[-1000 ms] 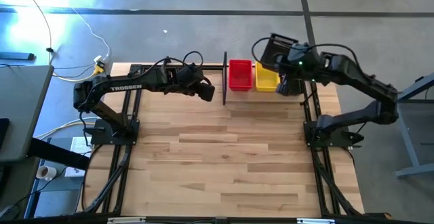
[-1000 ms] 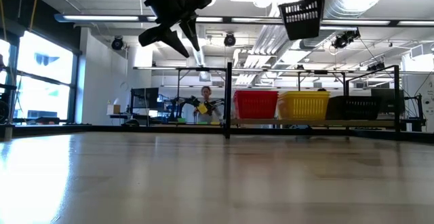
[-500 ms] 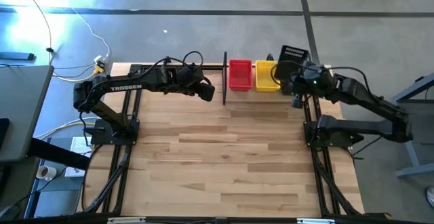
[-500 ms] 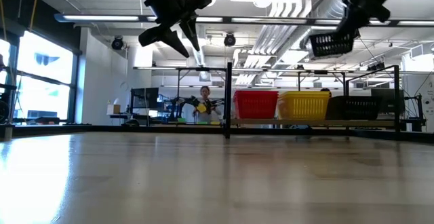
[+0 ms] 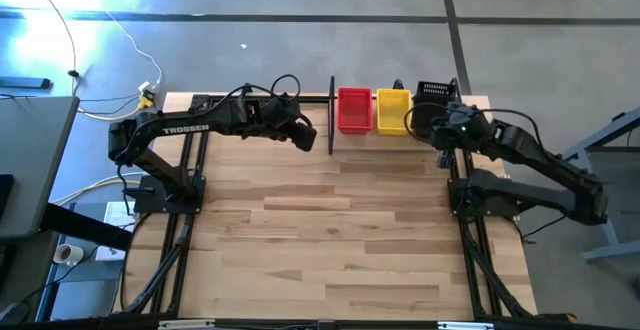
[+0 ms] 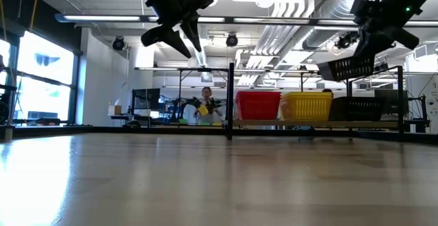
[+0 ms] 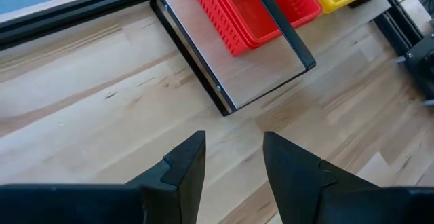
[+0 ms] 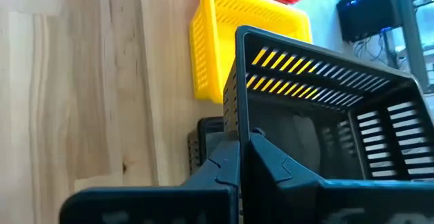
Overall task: Stack baskets on shelf by color
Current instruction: Stack the black bin on top of the black bin on the shelf
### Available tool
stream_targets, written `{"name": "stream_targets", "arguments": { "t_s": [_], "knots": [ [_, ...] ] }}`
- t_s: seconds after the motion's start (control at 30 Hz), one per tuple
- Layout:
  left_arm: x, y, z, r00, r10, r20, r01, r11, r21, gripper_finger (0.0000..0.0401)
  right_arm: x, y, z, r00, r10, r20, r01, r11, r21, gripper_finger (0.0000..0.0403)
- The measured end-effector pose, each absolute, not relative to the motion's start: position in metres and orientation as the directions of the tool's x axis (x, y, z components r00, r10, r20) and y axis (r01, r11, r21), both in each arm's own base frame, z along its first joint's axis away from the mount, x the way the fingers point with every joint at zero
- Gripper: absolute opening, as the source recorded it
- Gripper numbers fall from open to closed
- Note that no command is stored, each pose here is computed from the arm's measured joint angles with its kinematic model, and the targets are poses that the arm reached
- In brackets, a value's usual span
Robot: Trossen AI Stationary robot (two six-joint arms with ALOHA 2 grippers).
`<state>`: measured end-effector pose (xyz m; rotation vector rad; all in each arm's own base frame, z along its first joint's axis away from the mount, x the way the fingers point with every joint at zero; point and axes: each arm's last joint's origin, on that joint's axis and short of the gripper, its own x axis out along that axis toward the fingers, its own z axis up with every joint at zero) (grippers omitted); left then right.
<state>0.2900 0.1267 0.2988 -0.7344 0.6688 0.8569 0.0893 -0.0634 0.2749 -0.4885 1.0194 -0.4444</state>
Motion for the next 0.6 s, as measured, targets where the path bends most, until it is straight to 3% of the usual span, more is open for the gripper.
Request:
{"name": "stream_targets", "arguments": {
  "t_s": [0.6],
  "knots": [
    [0.29, 0.126, 0.299, 0.49, 0.418, -0.765, -0.831, 0.488, -0.266, 0.0138, 0.085, -0.083, 0.266, 0.378, -0.522, -0.765, 0.037, 0.834, -0.55, 0.0]
  ]
}}
